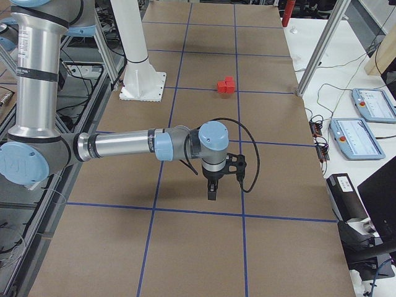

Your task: Form red blocks into L shape at center

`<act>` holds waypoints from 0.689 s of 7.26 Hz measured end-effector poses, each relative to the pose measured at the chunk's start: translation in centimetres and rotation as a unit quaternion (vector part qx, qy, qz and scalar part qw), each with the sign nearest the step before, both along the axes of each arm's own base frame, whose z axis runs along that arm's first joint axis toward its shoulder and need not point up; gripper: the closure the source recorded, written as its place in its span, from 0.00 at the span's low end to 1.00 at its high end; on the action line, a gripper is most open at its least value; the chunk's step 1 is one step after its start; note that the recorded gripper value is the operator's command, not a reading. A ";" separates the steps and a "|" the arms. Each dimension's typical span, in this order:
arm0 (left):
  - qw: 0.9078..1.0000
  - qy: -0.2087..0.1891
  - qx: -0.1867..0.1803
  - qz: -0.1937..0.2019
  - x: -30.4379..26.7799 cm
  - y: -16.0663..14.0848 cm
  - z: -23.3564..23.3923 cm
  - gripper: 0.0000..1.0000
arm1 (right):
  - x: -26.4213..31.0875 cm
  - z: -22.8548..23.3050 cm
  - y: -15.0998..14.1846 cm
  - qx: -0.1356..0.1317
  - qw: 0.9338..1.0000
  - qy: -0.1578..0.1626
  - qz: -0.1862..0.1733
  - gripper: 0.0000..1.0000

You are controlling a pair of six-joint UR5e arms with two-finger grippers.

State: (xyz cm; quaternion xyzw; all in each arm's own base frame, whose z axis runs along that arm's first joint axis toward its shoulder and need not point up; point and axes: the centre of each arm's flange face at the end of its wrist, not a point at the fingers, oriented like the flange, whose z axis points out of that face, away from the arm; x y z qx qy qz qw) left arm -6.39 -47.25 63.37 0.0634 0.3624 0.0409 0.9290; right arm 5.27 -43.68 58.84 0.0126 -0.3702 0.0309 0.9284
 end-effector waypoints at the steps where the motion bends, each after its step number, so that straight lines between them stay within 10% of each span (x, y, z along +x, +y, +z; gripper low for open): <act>1: 1.000 0.000 0.000 0.000 0.0 0.0 0.0 0.00 | 0.2 0.1 0.4 -0.002 1.000 -0.001 -0.014 0.01; 5: 1.000 0.000 -0.002 0.001 0.1 0.0 0.2 0.00 | 0.0 0.2 0.8 -0.004 0.999 -0.043 -0.023 0.01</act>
